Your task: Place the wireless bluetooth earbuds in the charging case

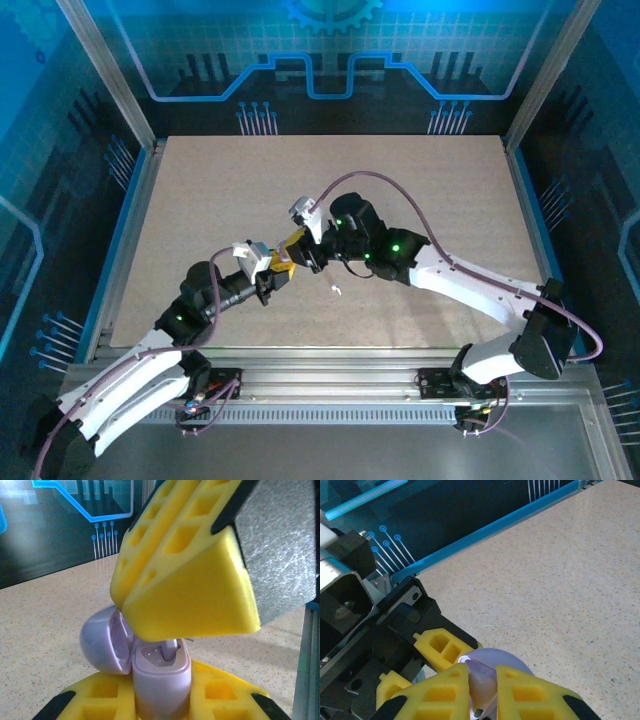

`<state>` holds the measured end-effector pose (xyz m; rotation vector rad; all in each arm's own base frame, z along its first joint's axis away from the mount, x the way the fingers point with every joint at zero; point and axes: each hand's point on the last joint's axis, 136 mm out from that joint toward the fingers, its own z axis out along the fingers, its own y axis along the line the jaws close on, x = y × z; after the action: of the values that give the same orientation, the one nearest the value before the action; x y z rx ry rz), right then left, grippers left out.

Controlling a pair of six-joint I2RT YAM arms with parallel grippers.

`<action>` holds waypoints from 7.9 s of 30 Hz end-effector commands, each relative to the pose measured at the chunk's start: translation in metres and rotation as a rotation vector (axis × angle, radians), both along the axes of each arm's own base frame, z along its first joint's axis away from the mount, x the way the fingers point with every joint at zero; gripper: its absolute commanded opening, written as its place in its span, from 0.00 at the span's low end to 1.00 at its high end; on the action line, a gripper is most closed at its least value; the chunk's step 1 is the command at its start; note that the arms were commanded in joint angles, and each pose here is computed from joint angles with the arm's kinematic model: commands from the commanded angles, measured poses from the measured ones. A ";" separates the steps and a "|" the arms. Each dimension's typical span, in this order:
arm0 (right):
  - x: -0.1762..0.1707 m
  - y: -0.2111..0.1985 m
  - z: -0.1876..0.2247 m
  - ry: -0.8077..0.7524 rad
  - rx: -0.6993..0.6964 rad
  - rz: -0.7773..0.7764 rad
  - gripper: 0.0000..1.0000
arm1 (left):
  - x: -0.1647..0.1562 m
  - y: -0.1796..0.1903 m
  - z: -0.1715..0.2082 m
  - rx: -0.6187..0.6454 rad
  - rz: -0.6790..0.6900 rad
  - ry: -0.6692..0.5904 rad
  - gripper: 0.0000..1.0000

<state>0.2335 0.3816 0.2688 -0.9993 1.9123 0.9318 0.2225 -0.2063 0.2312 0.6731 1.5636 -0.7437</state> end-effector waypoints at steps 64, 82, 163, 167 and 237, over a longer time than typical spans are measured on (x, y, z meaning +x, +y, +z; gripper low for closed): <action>-0.011 -0.041 0.037 -0.143 0.022 0.169 0.49 | -0.011 -0.008 0.021 -0.021 -0.081 -0.098 0.06; 0.012 -0.154 -0.063 0.402 -0.302 -0.320 0.46 | 0.001 -0.017 -0.007 0.041 -0.085 -0.029 0.06; 0.077 -0.270 -0.265 0.949 -0.852 -0.713 0.26 | 0.001 -0.026 -0.018 0.106 -0.113 0.004 0.05; 0.076 -0.269 -0.267 0.945 -0.869 -0.709 0.24 | 0.001 -0.026 -0.019 0.106 -0.110 0.005 0.05; 0.084 -0.203 -0.086 0.593 -0.133 -0.749 0.16 | 0.060 -0.070 -0.040 0.074 -0.080 0.063 0.04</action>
<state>0.3196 0.1627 0.1638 0.0406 2.6440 0.5804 0.2772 -0.2665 0.1671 0.7817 1.7159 -0.7498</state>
